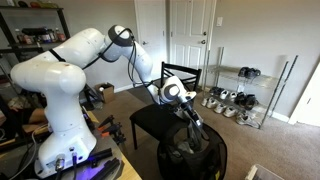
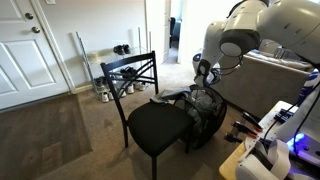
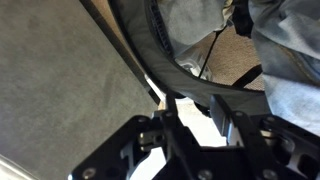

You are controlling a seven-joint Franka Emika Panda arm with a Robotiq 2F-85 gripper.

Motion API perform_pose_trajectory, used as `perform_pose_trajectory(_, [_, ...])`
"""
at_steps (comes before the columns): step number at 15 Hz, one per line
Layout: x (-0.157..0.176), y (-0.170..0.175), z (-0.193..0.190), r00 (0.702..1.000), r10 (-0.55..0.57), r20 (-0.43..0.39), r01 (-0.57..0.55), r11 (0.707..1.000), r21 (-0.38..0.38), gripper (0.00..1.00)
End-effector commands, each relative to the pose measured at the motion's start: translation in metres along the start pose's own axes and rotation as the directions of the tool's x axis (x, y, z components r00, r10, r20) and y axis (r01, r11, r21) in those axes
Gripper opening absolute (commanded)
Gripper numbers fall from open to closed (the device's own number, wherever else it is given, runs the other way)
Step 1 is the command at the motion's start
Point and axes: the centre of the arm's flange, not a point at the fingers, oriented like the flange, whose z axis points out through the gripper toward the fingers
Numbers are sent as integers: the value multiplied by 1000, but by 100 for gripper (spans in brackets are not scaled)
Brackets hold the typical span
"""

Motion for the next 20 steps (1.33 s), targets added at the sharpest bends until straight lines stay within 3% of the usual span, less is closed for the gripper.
perform_pose_trajectory(1, [-23, -23, -9, 999, -31, 34, 30, 999, 17, 72])
perform_pose_trajectory(2, [-12, -15, -2, 1000, -18, 14, 18, 1000, 20, 54])
perform_pose_trajectory(5, [-22, -29, -6, 999, -37, 20, 37, 999, 35, 71])
perform_pose_trajectory(20, [-21, -28, -5, 999, -37, 21, 36, 999, 34, 72])
